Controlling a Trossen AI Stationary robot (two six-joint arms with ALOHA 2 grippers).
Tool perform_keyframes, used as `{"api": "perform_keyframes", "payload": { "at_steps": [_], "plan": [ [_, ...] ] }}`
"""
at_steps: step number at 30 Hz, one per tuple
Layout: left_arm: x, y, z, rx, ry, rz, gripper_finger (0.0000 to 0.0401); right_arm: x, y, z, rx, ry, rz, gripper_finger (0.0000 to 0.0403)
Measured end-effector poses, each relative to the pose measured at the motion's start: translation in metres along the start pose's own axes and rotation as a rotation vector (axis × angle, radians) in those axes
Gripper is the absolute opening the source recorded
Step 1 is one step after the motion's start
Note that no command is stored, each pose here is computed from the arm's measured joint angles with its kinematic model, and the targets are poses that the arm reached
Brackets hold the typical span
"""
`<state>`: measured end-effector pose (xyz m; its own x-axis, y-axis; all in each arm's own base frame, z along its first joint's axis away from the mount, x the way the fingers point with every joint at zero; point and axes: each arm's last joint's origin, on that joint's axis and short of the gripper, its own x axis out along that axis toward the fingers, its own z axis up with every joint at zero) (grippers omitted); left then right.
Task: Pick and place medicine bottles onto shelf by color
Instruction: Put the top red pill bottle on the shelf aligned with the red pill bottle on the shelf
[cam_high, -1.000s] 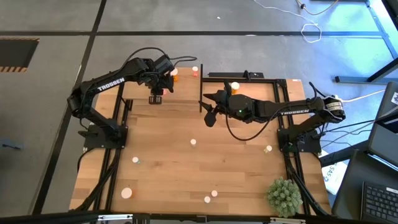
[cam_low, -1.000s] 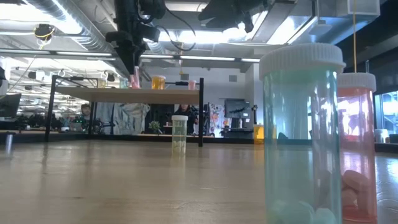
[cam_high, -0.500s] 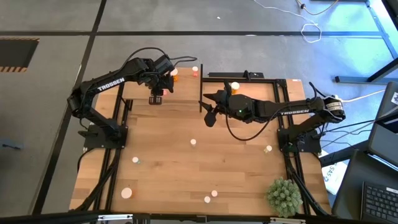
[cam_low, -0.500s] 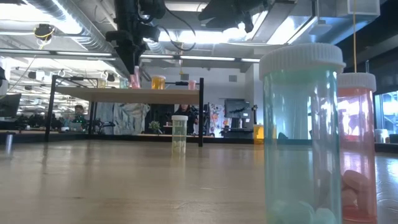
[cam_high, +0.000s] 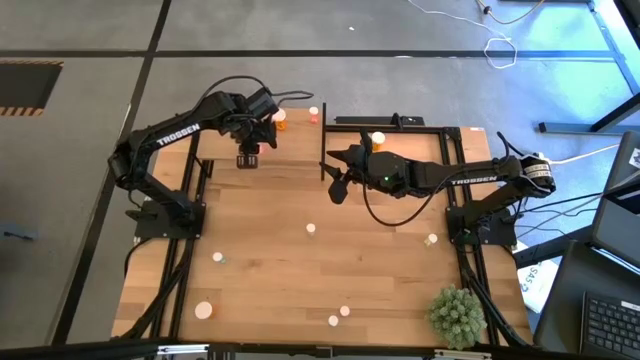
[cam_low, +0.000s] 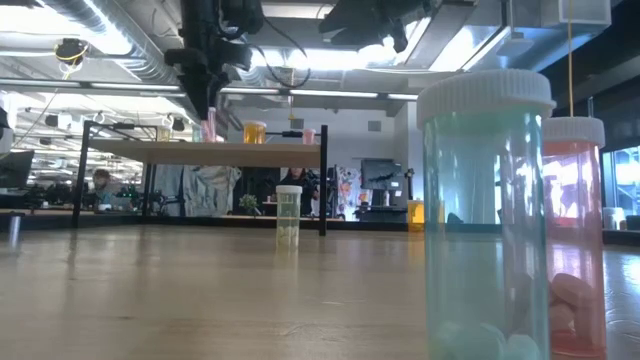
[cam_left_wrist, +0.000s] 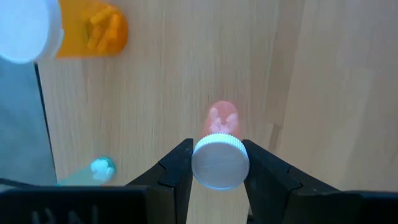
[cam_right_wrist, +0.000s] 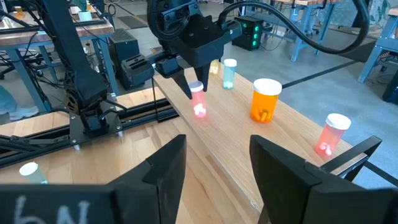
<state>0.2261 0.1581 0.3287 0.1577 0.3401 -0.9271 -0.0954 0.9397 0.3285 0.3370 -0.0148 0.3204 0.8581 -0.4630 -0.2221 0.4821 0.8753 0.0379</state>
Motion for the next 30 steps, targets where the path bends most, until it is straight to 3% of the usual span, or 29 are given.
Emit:
{"api": "perform_keyframes", "payload": {
  "at_steps": [30],
  "plan": [
    [0.0015,0.0056,-0.0047,-0.029,0.001,-0.024,0.0116,0.0000,0.0000,0.0000,0.000,0.000,0.000,0.0179]
  ]
}}
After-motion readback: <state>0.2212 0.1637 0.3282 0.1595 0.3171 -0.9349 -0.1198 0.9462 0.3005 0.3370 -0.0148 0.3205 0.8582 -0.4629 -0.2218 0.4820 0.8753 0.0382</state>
